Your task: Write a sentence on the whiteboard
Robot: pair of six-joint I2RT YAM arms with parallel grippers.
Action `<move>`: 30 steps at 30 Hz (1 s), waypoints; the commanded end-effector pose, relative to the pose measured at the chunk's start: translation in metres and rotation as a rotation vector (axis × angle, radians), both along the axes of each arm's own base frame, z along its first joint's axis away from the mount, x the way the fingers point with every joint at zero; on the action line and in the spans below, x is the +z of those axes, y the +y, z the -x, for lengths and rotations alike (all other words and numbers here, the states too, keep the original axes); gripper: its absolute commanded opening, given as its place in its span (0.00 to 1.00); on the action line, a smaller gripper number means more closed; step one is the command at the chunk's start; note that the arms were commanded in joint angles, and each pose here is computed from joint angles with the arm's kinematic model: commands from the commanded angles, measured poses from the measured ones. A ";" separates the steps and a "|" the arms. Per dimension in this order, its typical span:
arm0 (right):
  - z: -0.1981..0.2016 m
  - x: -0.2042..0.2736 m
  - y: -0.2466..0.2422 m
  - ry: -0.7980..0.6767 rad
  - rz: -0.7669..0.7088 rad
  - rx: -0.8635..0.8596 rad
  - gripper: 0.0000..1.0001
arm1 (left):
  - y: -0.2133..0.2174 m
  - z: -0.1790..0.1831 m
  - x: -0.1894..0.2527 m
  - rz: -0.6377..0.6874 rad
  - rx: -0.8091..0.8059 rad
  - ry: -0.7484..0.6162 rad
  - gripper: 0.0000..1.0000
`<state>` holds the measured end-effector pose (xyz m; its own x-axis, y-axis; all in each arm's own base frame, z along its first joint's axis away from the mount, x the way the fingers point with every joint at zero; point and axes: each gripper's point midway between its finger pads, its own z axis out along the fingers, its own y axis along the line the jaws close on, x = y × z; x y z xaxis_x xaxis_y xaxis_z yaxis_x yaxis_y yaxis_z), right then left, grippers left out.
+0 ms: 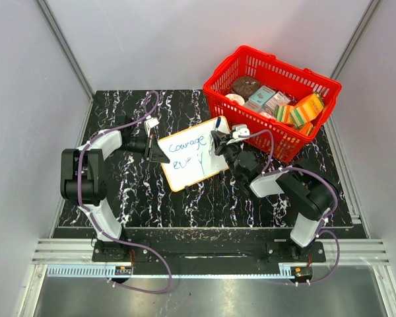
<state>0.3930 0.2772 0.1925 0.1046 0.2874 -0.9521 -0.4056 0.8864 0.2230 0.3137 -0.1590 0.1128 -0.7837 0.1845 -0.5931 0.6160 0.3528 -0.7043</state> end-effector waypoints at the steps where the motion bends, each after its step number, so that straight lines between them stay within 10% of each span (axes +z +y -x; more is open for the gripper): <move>1: 0.000 0.057 -0.011 -0.167 -0.137 -0.056 0.00 | 0.017 -0.012 -0.020 -0.189 0.003 -0.107 0.00; 30: 0.015 0.053 -0.022 -0.134 -0.189 -0.027 0.00 | 0.018 -0.012 -0.021 -0.191 0.003 -0.106 0.00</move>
<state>0.3852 0.2675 0.1707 0.0486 0.3027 -0.9518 -0.3792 0.8872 0.2628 0.3137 -0.1589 0.1126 -0.7840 0.1850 -0.5926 0.6157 0.3538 -0.7041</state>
